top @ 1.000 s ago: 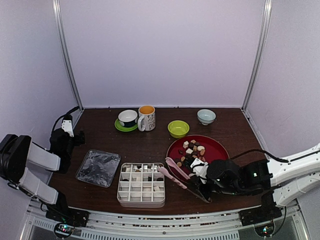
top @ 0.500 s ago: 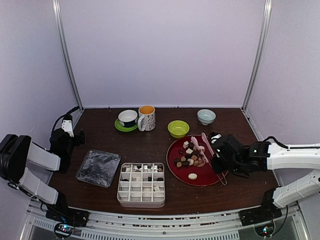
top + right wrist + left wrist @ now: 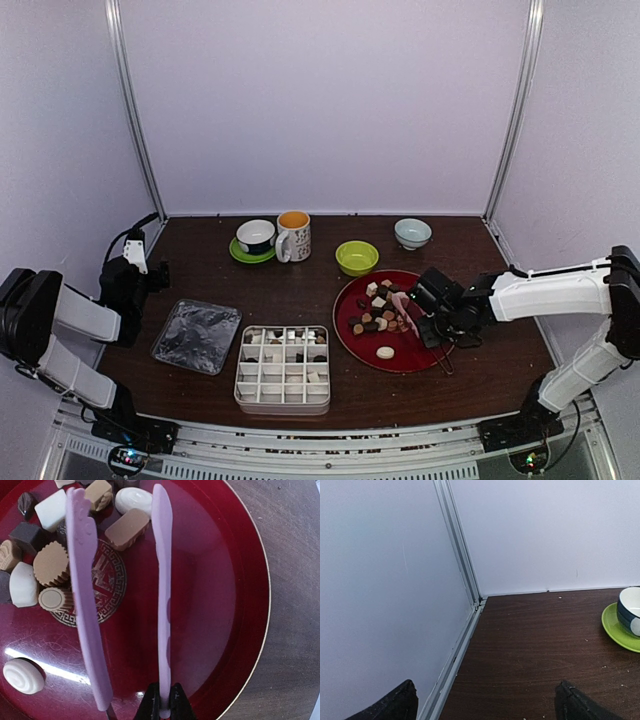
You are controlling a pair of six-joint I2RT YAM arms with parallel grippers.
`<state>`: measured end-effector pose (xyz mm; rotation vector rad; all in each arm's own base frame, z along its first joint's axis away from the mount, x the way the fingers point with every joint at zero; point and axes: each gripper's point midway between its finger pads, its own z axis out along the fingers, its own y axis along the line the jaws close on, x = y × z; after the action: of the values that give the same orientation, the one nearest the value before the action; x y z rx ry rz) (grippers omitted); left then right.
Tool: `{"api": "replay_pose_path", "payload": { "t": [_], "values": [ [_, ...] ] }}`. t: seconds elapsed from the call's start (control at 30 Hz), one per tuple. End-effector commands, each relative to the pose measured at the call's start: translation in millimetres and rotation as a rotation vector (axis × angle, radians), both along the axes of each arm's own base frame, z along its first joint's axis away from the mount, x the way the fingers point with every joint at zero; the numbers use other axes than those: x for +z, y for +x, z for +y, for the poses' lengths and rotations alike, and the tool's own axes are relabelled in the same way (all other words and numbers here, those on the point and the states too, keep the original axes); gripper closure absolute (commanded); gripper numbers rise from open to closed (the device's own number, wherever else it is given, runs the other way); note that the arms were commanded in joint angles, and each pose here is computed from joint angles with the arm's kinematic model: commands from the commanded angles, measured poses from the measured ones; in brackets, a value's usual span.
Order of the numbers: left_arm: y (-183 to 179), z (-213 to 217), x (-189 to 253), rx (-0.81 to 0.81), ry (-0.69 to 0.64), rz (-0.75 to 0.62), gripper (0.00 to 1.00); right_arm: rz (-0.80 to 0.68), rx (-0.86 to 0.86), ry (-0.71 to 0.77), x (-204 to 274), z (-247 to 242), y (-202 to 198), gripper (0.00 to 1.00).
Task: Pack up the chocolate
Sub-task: Place the clamp on the plate.
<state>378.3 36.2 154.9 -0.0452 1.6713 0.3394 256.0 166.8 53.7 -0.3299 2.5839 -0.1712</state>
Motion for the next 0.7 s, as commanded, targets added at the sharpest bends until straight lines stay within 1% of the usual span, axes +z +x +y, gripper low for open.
{"api": "replay_pose_path", "payload": {
  "t": [0.0, 0.07, 0.13, 0.23, 0.4, 0.57, 0.67],
  "values": [
    [3.8, 1.6, 12.6, 0.000, 0.008, -0.043, 0.02, 0.020, -0.009, 0.048, 1.9, 10.0, 5.3, 0.92],
    [4.1, 1.3, 12.3, 0.000, 0.007, -0.042, 0.02, 0.022, -0.008, 0.047, 3.9, 10.7, 6.6, 0.86],
    [4.0, 1.3, 12.5, -0.001, 0.007, -0.043, 0.02, 0.017, -0.010, 0.047, 7.5, 10.6, 7.5, 0.76],
    [4.0, 1.5, 12.7, -0.001, 0.007, -0.044, 0.02, 0.011, -0.015, 0.048, 11.2, 7.6, 7.5, 0.68],
    [3.9, 1.6, 12.6, 0.000, 0.008, -0.044, 0.02, -0.021, -0.016, 0.078, 28.1, 6.5, 8.3, 0.66],
    [4.3, 1.2, 12.9, -0.002, 0.008, -0.044, 0.02, -0.065, 0.009, 0.145, 50.1, 9.2, 5.5, 0.51],
    [4.0, 1.6, 12.8, 0.000, 0.007, -0.044, 0.02, -0.072, 0.036, 0.182, 57.7, 12.2, 1.2, 0.48]
  ]
}}
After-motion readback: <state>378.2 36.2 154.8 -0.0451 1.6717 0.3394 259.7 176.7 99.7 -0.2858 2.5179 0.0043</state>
